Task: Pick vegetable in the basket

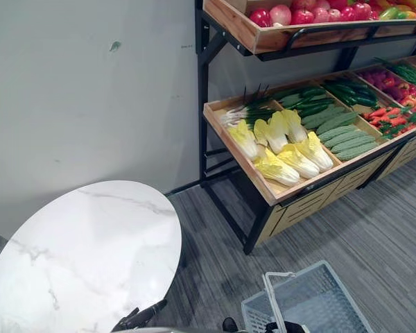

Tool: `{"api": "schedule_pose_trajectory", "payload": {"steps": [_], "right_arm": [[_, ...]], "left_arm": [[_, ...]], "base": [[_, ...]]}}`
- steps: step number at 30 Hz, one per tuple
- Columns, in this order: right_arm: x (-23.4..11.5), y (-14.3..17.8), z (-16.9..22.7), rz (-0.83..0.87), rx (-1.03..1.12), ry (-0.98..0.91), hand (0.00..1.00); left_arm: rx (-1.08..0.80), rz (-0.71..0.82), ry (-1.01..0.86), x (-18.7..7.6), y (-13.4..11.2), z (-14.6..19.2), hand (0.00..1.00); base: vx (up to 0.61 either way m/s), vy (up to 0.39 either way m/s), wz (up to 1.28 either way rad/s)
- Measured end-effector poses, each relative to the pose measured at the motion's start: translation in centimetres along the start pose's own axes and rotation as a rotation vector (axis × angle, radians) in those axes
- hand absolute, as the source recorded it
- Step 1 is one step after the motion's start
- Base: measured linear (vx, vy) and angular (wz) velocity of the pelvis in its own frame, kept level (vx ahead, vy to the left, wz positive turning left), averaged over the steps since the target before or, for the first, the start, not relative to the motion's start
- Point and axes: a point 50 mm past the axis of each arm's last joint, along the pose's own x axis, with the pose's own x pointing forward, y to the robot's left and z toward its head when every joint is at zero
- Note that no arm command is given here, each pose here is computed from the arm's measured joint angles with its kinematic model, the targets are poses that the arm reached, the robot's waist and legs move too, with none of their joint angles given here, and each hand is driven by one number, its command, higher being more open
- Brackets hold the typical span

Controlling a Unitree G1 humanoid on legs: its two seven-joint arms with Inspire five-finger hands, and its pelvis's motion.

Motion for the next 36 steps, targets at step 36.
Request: {"api": "schedule_pose_trajectory", "payload": {"steps": [36], "right_arm": [[0.3, 2.2, 0.5, 0.044, 0.287, -0.008, 0.00]], "left_arm": [[-0.223, -0.057, -0.156, 0.5, -2.1, 1.9, 1.00]], "base": [[0.06, 0.041, -0.55]]}}
